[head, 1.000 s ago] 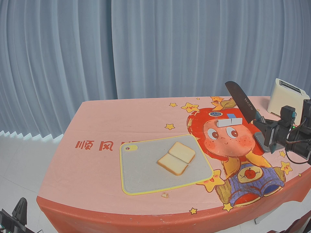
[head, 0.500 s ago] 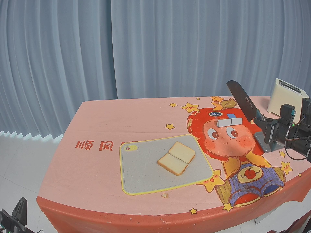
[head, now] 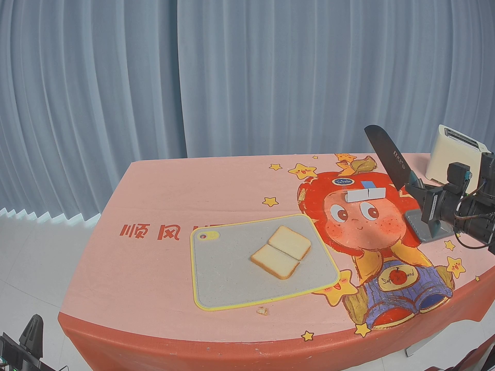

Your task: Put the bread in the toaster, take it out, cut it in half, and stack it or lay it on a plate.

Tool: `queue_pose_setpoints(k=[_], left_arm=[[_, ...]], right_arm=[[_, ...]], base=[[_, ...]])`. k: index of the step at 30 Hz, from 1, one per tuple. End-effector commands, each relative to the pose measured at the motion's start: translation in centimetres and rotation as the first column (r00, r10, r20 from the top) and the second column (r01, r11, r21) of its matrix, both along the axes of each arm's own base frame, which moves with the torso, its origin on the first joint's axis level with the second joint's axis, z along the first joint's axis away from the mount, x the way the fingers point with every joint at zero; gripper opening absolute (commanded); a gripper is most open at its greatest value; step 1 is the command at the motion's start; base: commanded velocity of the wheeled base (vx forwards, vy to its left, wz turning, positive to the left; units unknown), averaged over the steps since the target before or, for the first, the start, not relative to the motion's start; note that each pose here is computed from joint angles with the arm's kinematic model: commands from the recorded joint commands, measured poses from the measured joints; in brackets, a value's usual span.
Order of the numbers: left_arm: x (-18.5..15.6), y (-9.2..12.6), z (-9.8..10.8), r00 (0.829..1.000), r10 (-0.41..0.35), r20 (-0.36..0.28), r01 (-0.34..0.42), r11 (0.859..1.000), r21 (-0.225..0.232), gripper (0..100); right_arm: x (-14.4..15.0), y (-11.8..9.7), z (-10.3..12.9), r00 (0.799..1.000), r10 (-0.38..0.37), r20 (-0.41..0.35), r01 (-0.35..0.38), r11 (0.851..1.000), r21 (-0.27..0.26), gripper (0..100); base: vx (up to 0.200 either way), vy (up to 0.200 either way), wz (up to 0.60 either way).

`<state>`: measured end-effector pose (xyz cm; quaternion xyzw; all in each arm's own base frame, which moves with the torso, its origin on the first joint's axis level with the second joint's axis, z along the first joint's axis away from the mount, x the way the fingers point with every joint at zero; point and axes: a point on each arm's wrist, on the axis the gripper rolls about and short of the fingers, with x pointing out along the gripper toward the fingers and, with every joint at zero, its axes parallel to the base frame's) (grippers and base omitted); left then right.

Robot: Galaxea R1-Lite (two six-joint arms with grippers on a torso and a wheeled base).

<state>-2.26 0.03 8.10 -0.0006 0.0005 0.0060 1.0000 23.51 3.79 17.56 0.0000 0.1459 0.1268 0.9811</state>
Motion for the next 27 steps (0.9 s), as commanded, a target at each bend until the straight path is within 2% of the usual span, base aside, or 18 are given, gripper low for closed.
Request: queue_pose_setpoints(k=[1, 4, 16, 27], left_arm=[[0.1, 0.0, -0.5, 1.000, 0.000, -0.019, 0.000, 1.000, 0.000, 0], [0.1, 0.0, -0.5, 1.000, 0.000, -0.019, 0.000, 1.000, 0.000, 0], [0.1, 0.0, -0.5, 1.000, 0.000, -0.019, 0.000, 1.000, 0.000, 0], [0.1, 0.0, -0.5, 1.000, 0.000, -0.019, 0.000, 1.000, 0.000, 0]], right_arm=[[0.1, -0.2, -0.1, 1.000, 0.018, -0.005, -0.018, 1.000, 0.009, 0], [0.3, -0.5, -0.2, 0.999, 0.046, -0.013, -0.045, 0.999, 0.022, 0], [0.7, -0.7, 0.1, 0.999, 0.042, -0.006, -0.042, 0.998, 0.035, 0], [1.8, -0.7, -1.2, 0.998, 0.032, -0.060, -0.029, 0.999, 0.045, 0]], base=[[0.000, 0.000, 0.00], [0.000, 0.000, 0.00], [0.000, 0.000, 0.00], [0.000, 0.000, 0.00]])
